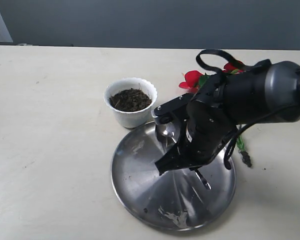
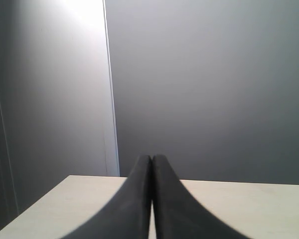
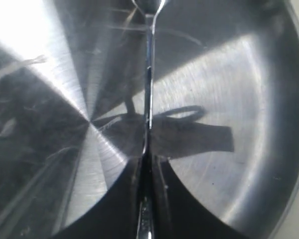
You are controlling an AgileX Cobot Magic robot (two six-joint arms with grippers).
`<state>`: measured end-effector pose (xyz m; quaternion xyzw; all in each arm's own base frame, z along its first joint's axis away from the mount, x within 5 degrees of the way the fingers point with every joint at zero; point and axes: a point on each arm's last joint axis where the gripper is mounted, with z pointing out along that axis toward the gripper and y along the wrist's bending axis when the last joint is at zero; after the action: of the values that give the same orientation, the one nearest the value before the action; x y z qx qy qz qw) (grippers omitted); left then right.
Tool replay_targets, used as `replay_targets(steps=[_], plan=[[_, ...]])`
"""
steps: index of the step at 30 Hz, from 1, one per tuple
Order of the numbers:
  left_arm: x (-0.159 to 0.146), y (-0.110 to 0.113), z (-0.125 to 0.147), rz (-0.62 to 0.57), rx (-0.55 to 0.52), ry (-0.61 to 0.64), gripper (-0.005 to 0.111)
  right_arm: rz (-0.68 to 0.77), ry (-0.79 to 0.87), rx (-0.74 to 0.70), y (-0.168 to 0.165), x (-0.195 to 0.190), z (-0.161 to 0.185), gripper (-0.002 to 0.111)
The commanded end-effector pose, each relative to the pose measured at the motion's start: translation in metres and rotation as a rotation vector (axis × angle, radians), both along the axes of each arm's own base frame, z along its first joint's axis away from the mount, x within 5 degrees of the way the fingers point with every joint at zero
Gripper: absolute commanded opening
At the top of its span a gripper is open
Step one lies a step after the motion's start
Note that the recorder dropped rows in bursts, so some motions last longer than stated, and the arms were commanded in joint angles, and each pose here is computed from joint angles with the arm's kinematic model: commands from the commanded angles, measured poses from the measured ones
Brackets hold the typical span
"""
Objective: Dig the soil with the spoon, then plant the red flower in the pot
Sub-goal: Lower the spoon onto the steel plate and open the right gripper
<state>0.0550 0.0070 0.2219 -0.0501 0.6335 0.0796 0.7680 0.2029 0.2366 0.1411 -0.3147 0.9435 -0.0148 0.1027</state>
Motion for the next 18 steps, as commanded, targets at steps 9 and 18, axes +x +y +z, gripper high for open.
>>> replay_targets(steps=[9, 18], plan=[[0.000, -0.001, 0.002, -0.013, -0.002, -0.010, 0.000, 0.102, 0.006, -0.046, -0.002, 0.002, -0.006, -0.001], [0.000, -0.001, 0.002, -0.013, -0.002, -0.010, 0.000, 0.127, 0.025, -0.074, -0.006, -0.001, 0.001, 0.020]])
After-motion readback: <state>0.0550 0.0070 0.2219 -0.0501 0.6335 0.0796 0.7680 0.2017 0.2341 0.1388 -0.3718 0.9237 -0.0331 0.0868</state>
